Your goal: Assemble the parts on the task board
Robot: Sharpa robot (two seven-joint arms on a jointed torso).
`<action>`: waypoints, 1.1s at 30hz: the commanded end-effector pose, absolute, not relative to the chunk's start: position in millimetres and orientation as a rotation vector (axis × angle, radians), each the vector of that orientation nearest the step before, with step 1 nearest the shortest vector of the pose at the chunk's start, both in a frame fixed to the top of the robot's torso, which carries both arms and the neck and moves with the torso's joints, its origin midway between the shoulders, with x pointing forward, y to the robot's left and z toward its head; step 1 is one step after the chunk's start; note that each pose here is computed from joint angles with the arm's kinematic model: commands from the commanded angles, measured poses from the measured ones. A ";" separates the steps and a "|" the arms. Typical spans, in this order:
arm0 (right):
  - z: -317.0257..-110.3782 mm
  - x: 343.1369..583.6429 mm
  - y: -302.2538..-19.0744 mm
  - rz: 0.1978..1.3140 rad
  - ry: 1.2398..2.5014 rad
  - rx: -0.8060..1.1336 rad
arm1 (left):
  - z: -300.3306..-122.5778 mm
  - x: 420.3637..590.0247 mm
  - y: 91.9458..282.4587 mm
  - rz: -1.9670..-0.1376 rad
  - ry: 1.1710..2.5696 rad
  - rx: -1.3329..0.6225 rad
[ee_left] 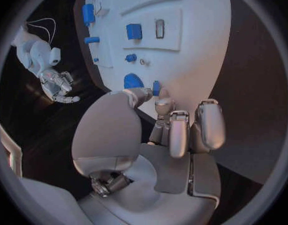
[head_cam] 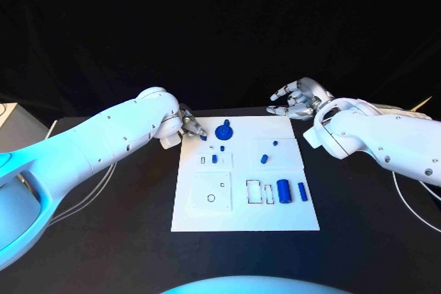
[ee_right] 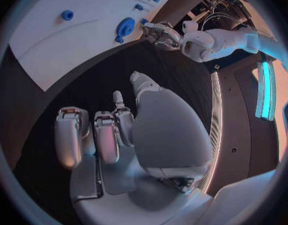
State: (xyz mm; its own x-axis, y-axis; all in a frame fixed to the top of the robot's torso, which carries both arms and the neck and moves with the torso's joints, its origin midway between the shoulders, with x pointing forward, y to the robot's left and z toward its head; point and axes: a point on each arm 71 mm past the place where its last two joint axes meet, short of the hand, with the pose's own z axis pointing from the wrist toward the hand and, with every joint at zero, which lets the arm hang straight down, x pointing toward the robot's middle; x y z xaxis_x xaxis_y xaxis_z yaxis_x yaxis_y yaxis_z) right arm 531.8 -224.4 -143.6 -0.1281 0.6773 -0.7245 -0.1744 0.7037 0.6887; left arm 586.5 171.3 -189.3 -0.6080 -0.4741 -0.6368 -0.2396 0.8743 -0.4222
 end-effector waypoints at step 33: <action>-148.8 531.9 -233.4 0.754 1.539 0.433 | -171.4 539.6 177.1 -0.502 2.175 -0.441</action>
State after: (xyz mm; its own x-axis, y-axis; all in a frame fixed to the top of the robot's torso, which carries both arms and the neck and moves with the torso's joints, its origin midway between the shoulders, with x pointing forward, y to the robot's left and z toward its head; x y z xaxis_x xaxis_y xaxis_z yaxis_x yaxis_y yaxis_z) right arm 532.6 -233.8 -148.3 -0.1193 0.6759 -0.7273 -0.1544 0.7110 0.6861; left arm 540.8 177.5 -172.9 -0.6187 -0.4745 -0.6261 -0.1507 0.8539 -0.4982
